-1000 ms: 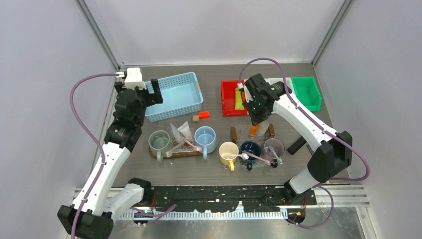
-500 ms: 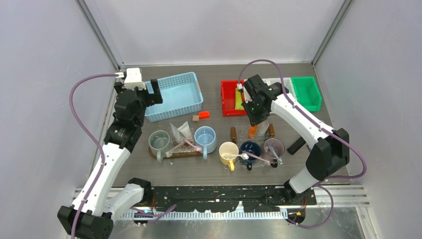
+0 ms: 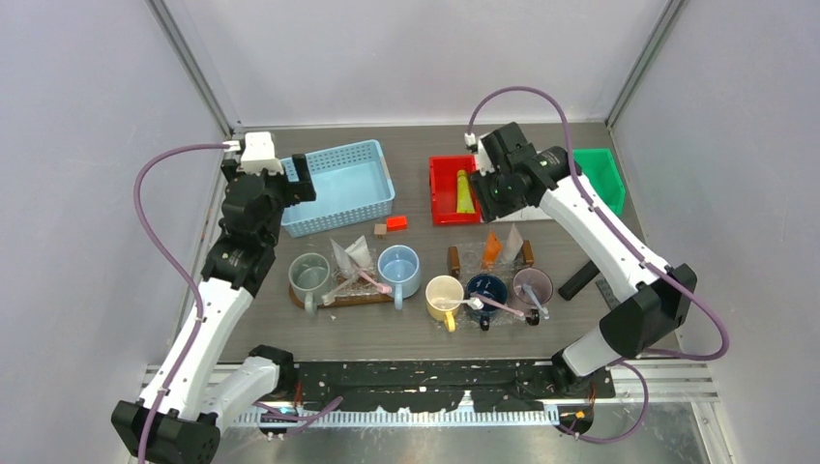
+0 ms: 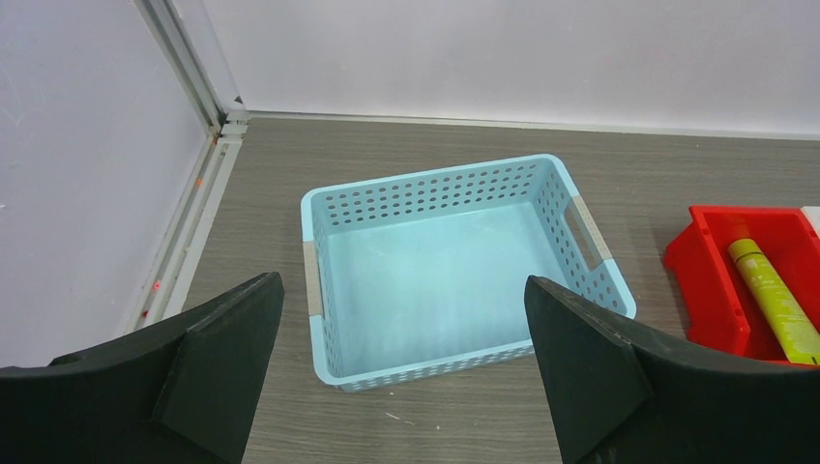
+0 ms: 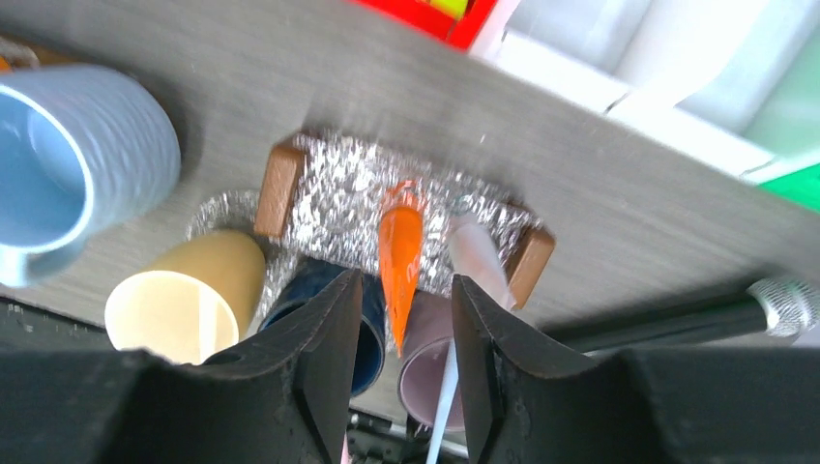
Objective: Prepare toiletry sets of a toothbrush and toothpaste on the tray
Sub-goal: Place the toothpaste in the toothpaste holder, then pick up the toothpaste from the storage box.
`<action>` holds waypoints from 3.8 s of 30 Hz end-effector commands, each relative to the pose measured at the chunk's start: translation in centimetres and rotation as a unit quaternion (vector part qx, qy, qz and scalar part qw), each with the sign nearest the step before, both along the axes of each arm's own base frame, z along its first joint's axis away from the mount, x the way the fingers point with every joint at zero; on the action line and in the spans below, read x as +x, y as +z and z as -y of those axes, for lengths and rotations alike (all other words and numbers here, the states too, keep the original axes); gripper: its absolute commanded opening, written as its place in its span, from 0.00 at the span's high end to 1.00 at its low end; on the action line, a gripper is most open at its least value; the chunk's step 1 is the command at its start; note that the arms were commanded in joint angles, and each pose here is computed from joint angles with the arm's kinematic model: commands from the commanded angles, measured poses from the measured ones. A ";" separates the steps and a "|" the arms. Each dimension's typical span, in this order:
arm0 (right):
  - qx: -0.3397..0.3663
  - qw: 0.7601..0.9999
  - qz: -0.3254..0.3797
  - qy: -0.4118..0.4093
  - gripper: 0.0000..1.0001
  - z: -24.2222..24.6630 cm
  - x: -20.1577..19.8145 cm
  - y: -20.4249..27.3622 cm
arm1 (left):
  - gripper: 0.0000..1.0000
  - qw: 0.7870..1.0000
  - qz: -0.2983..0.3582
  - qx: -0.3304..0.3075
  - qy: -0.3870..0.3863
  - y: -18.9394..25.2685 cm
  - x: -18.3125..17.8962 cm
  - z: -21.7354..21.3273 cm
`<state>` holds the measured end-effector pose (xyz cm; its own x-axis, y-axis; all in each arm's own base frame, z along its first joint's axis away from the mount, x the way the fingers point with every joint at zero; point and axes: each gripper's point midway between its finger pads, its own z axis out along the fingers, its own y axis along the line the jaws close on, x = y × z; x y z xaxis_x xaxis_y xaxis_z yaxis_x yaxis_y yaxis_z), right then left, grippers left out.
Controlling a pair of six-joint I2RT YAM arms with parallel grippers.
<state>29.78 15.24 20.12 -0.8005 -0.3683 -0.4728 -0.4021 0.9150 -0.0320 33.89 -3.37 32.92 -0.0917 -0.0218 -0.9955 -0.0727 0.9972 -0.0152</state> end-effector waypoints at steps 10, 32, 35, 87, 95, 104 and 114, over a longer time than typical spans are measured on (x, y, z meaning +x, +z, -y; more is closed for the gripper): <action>0.049 0.976 0.203 -0.069 0.46 -3.1 11.1 4.8 | 0.00 0.999 0.042 -0.008 -0.003 2.1 -0.3 0.0; -0.063 0.973 0.163 -0.153 0.48 -5.5 18.5 -9.9 | 0.00 0.999 0.050 -0.004 -0.003 2.5 -0.6 -0.1; -0.083 0.968 0.170 -0.163 0.48 -5.0 18.8 -11.0 | 0.00 0.999 0.051 -0.003 -0.004 2.5 -0.6 -0.1; 0.127 0.955 0.268 0.028 0.94 -10.7 9.3 7.5 | 0.00 0.945 -0.025 -0.252 -0.206 3.2 1.0 10.6; 0.153 0.931 0.308 0.123 0.94 -15.0 5.3 9.6 | 0.00 0.883 -0.094 -0.360 -0.285 3.3 1.8 16.7; 0.202 0.897 0.357 0.162 0.94 -17.0 3.2 12.5 | 0.08 0.859 -0.119 -0.396 -0.302 2.2 1.5 20.2; 0.205 0.884 0.377 0.185 0.93 -17.3 2.1 12.9 | 0.34 0.841 -0.127 -0.438 -0.291 1.7 2.1 20.8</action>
